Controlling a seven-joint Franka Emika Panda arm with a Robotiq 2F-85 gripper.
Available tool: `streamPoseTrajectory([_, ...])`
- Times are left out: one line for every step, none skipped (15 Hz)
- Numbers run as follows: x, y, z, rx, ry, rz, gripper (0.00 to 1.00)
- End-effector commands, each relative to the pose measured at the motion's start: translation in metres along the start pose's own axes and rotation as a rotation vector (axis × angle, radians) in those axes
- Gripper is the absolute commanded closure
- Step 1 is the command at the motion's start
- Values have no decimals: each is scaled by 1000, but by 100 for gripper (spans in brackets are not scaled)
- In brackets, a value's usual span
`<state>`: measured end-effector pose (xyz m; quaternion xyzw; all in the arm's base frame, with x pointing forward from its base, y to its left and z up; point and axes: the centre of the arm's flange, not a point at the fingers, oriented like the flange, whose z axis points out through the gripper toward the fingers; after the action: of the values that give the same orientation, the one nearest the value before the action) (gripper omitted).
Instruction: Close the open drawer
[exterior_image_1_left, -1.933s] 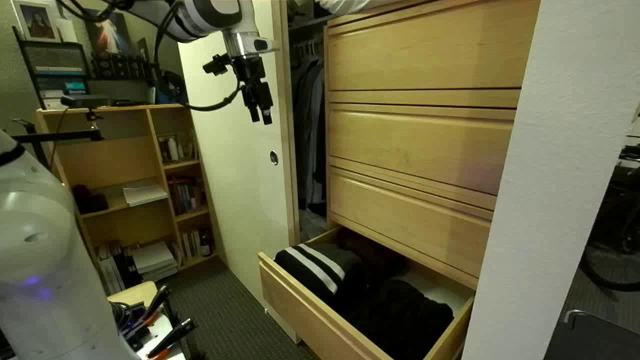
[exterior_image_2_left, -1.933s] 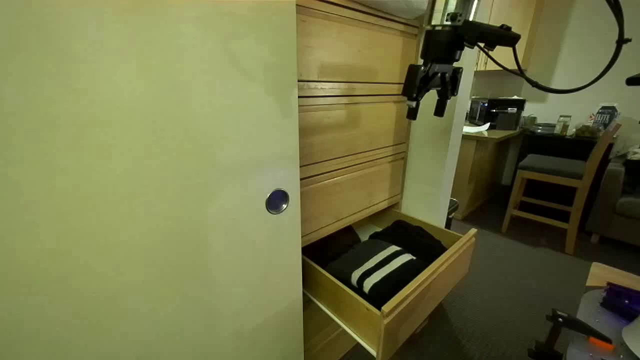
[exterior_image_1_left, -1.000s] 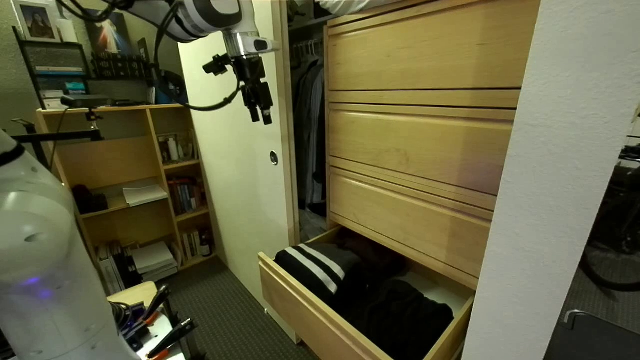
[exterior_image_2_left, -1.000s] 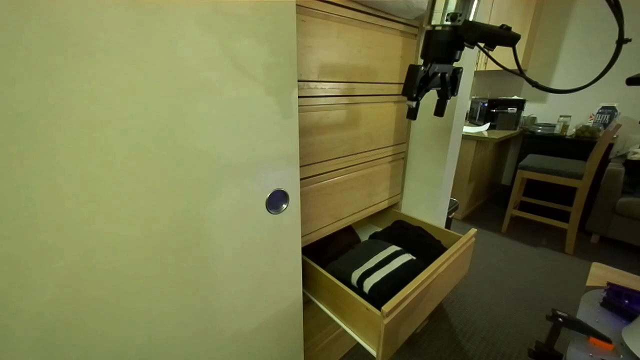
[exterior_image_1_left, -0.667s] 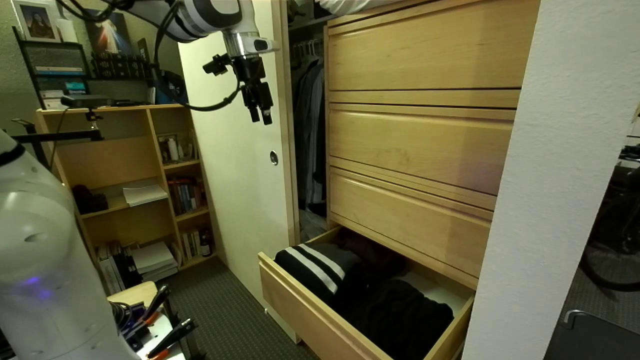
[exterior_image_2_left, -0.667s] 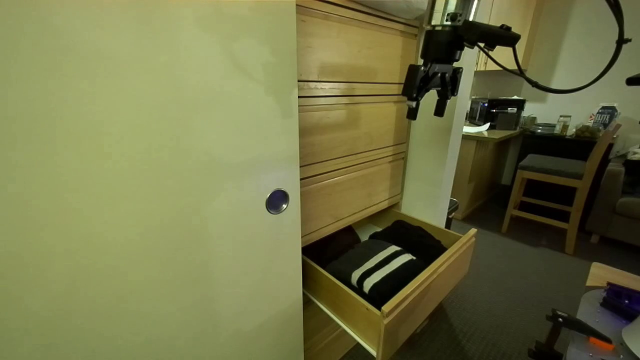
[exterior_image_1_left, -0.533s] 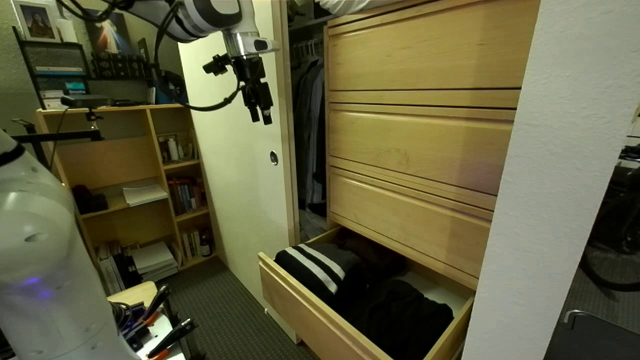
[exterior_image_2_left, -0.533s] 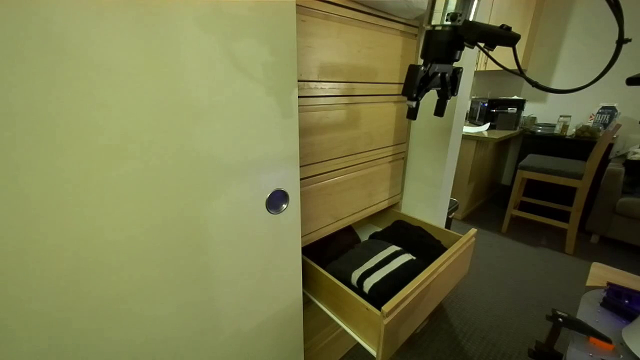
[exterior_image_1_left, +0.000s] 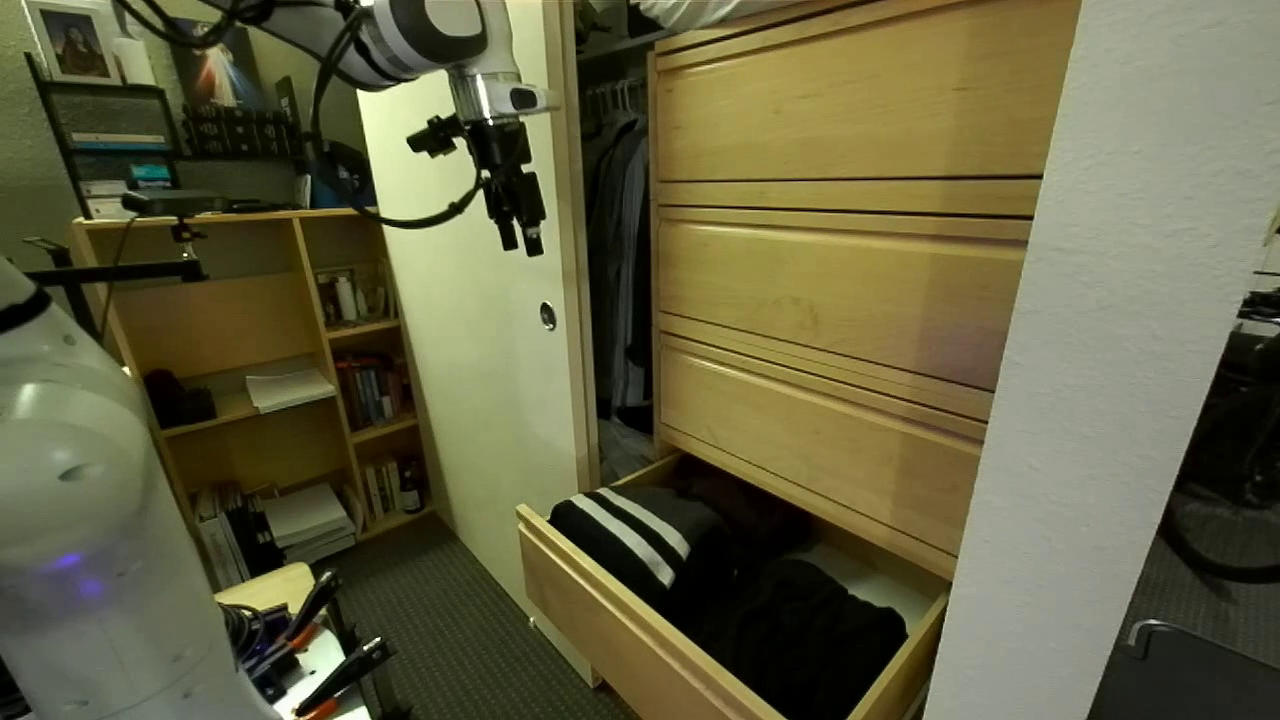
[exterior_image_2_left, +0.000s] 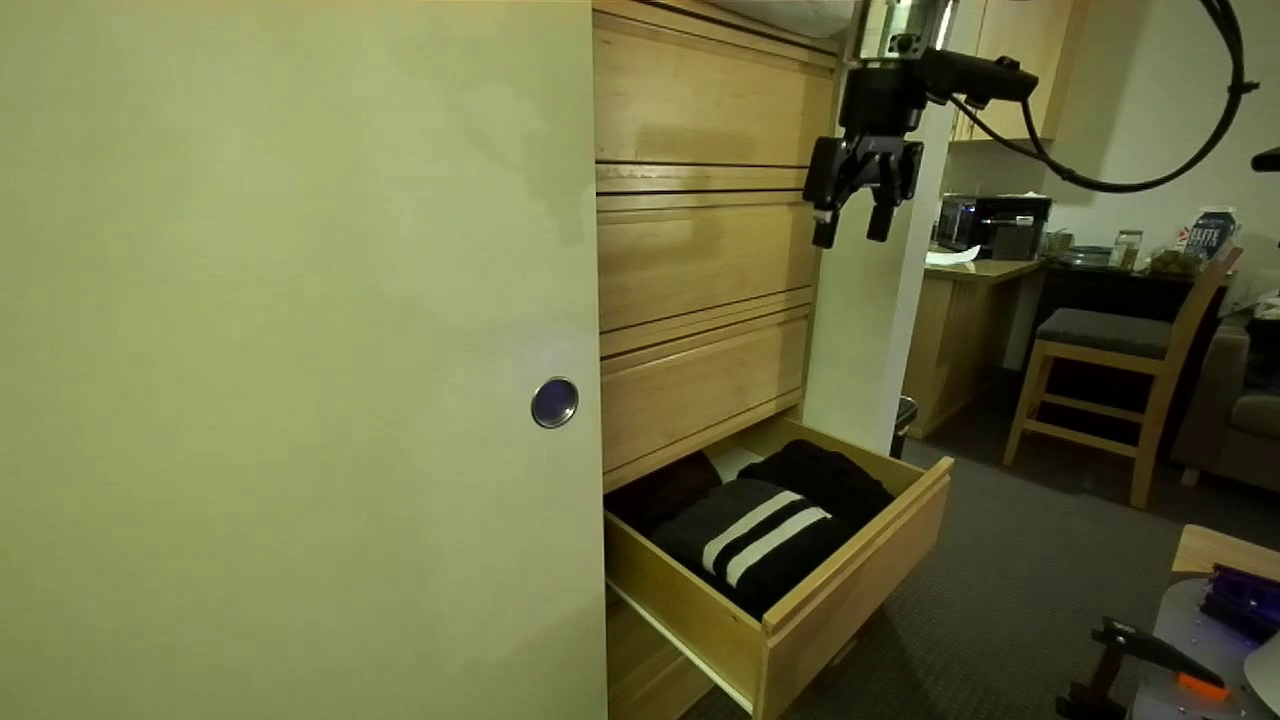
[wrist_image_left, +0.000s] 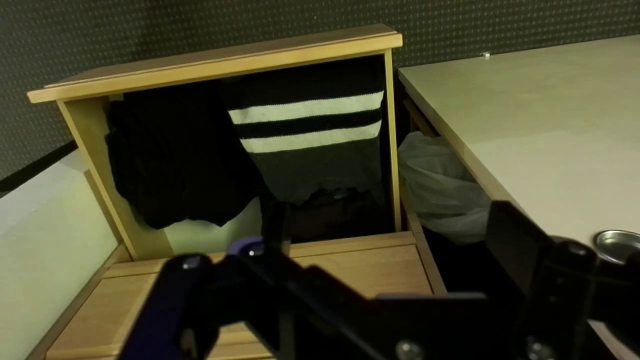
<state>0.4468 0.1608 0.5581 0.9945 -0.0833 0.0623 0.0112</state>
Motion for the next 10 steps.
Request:
streamPoseTrajectory([-1,10,29,-23,-18,-15,0])
streamPoseTrajectory([-2,13,37,-29,-30,-17,0])
streamPoseTrajectory([-3,18,46,-37,-42,-20,0])
streamPoseTrajectory([-4,21,55,-45,-54,-22,0])
streamPoseTrajectory([-6,26,64,-48,-63,-33,0])
streamPoseTrajectory([-8,29,74,-55,-69,-42,0])
streamPoseTrajectory([-11,33,83,-62,-72,-54,0])
streamPoseTrajectory([-13,36,91,-71,-79,-65,0])
streamPoseTrajectory([-16,40,99,-81,-84,-75,0])
streamPoseTrajectory([-18,43,106,-87,-90,-84,0])
